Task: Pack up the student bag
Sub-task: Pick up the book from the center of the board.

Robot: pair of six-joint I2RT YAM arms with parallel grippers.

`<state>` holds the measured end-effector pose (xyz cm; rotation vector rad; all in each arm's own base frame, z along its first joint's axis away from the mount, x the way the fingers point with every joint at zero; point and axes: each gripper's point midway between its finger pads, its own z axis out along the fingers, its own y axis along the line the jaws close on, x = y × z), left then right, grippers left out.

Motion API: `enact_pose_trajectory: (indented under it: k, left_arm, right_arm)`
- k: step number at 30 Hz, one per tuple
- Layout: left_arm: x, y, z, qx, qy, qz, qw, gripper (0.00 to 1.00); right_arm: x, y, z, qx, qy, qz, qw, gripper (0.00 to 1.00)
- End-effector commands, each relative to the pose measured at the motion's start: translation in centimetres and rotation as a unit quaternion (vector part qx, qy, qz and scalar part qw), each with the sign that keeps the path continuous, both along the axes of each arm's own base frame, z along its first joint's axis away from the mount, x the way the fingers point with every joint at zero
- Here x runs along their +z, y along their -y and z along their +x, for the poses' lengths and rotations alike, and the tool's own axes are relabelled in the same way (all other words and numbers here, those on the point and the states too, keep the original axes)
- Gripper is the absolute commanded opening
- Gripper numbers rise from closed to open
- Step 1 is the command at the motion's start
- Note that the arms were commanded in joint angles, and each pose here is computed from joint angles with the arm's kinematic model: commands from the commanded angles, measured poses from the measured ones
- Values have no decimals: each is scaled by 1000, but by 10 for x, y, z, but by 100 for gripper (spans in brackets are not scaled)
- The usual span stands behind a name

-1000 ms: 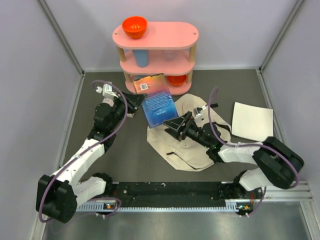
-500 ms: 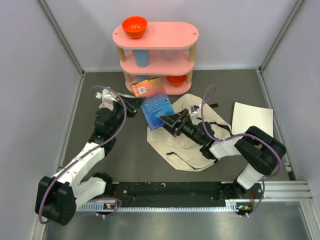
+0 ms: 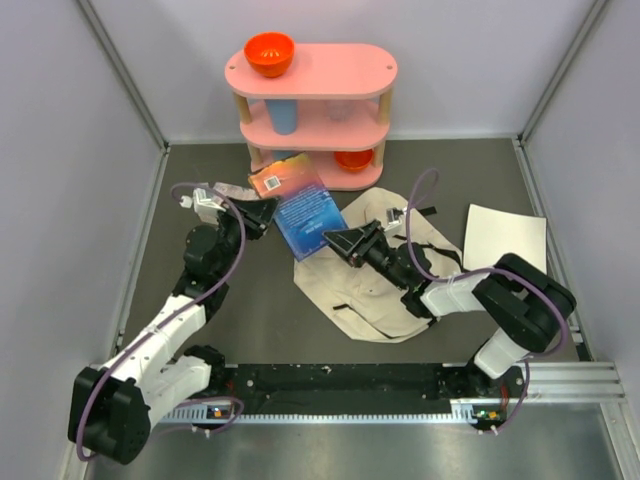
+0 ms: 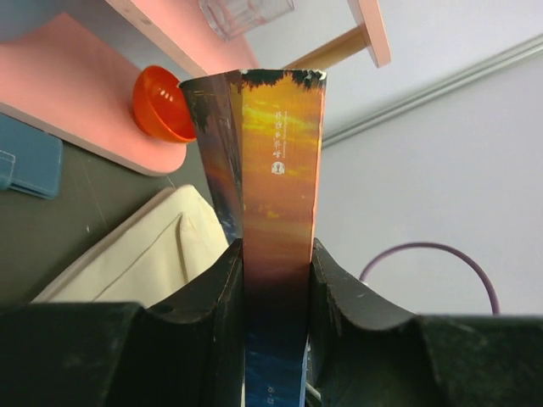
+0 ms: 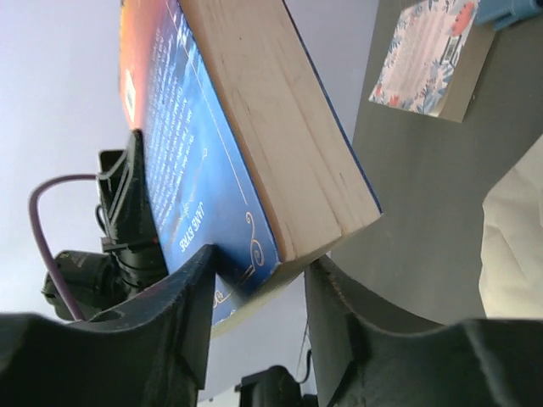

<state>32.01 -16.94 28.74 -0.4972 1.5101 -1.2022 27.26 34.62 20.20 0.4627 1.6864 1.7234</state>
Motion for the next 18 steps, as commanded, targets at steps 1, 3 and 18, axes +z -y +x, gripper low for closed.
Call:
enact_pose_trajectory:
  k: [1, 3, 18]
  left_arm:
    - [63, 10, -26, -48, 94, -53, 993, 0]
    - [60, 11, -27, -52, 91, -52, 993, 0]
    - [51, 31, -34, -108, 120, 10, 987, 78]
  right_arm:
    - [86, 11, -6, -12, 122, 92, 988, 38]
    - [89, 10, -8, -8, 128, 94, 987, 29]
    - [108, 7, -45, 101, 210, 19, 972, 0]
